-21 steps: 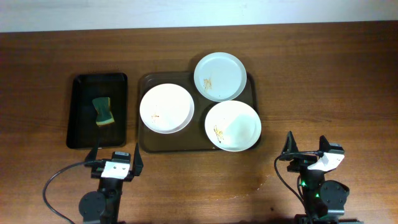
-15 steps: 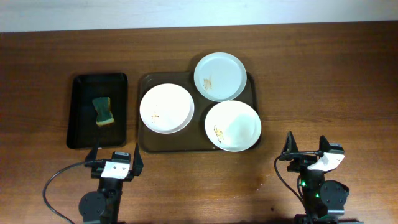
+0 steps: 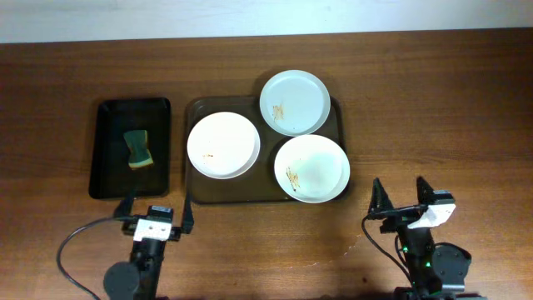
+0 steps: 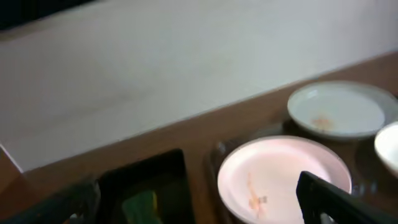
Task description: Clean dirty plates on tray and stack at the side
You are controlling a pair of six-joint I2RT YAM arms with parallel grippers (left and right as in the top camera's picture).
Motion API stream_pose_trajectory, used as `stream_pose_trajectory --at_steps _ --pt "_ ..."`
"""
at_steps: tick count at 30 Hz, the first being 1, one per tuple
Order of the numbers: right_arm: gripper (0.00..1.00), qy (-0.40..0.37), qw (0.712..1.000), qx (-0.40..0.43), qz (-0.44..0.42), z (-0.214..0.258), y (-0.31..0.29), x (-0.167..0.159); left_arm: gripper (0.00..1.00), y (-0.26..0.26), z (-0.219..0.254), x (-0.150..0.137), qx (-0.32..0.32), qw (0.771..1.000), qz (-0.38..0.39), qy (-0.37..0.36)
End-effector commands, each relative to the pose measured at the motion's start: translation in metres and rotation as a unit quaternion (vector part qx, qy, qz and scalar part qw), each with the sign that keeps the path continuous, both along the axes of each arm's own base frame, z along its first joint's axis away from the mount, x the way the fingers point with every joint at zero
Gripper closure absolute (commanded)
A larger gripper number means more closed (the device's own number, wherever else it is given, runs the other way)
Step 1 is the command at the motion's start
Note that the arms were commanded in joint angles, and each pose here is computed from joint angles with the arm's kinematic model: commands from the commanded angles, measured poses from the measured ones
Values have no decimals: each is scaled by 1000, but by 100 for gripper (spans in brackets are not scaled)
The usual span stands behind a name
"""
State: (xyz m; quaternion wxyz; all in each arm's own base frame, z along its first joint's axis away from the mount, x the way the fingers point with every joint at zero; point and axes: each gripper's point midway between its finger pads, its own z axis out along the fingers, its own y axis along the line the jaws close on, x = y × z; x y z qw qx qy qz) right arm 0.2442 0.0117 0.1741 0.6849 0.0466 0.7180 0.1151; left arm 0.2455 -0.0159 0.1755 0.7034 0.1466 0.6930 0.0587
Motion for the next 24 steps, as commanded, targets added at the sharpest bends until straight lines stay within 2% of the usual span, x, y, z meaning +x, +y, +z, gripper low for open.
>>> stream_pose_trajectory --at_steps 1,6,8,10,13,16,19,21,23,24 --pt "2 -36 999 -8 29 60 11 -14 1 -4 60 -9 -75 994 -17 -80" --pt "1 -42 999 -9 32 125 12 -13 1 -3 116 -18 -72 990 -16 -117" --pt "2 -30 999 -8 43 142 15 -6 1 -3 129 -15 -74 991 -16 -113" --pt "2 14 998 -1 64 152 21 10 1 -2 141 -1 -79 993 -15 -83" --pt "2 90 992 12 83 153 26 35 1 -1 153 30 -86 996 -11 -1" --pt "2 175 980 27 91 147 26 68 1 -2 156 74 -98 987 -12 131" --pt "2 256 961 41 94 133 27 92 1 0 149 110 -109 960 -3 258" --pt "2 311 944 47 104 125 33 110 1 -6 138 133 -123 932 -20 340" --pt "2 321 938 56 115 122 39 131 1 -17 118 148 -143 902 -45 404" --pt "2 327 933 98 113 116 42 145 1 -18 101 150 -149 887 -46 436"
